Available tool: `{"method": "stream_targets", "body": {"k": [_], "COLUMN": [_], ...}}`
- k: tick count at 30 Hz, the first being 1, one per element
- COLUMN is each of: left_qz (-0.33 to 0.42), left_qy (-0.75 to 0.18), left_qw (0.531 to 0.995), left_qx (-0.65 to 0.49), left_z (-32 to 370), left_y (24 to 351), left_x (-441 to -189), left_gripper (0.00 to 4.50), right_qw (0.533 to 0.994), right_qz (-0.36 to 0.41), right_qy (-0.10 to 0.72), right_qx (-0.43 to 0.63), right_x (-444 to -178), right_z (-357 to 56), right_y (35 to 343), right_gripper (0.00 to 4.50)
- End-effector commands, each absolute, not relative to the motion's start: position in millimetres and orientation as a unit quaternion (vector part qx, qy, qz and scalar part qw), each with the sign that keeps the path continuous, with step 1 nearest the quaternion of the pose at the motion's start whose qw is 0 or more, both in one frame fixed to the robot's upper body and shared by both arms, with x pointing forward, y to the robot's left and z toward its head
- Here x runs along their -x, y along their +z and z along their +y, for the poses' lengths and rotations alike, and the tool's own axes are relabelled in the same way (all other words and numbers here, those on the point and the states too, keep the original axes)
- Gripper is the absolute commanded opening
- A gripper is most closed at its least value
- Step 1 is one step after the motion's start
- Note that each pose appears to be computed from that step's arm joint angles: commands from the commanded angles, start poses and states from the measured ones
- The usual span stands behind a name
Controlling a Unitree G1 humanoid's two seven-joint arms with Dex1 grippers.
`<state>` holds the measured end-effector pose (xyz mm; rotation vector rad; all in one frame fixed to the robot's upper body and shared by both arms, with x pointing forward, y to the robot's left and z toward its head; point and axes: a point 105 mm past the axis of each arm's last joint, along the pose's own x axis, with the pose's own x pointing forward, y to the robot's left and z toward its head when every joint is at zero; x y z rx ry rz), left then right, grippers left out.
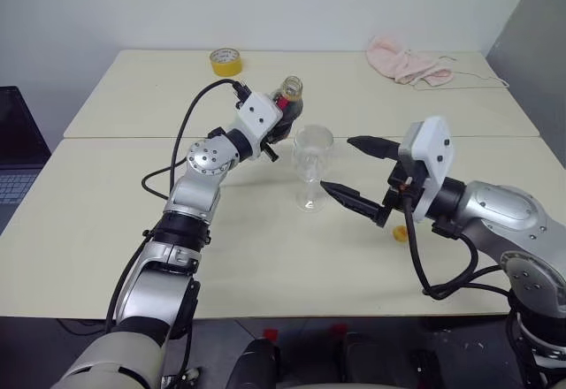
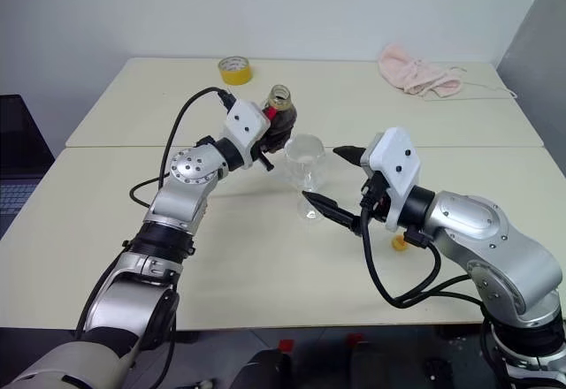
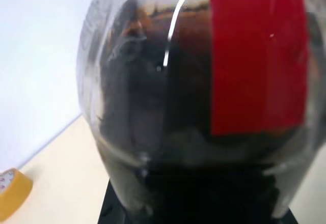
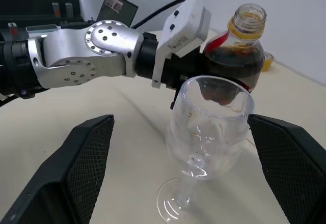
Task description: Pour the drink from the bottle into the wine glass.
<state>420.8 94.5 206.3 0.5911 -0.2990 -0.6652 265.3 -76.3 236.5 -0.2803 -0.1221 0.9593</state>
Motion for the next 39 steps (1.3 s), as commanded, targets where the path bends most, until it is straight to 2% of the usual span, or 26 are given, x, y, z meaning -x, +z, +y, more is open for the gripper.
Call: {"method": "stream_targets", "body": {"k": [1,7,11,39], "left_qz": [-0.219,-0.252,-0.279,-0.336], "left_qy": [-0.301,-0.29,-0.297,-0.276], "left_qw": [0.873,0.854,0.823,0.732], "left_qx": [-0.315,-0.351,-0.397,-0.525], "left_z": [94,98,95,108], "left_y": [245,254,257,263], "left_x": [-419,-419,-414,-411], "left_gripper": [0.85,0.85,0.85,0.8], "right_qw": [0.875,0.888,0.885,0.896], "right_qz": [-0.077,-0.064,-0.062,-0.067], "right_qy": [0.458,0.431,0.438,0.411], "right_qx": [0.139,0.146,0.146,0.154], "right_x": [-265,-275,-274,-289], "right_z": [-74,-78,-74,-67], "right_y": [246,243,241,240], "right_gripper": [4.5,4.5,4.5,4.5]}}
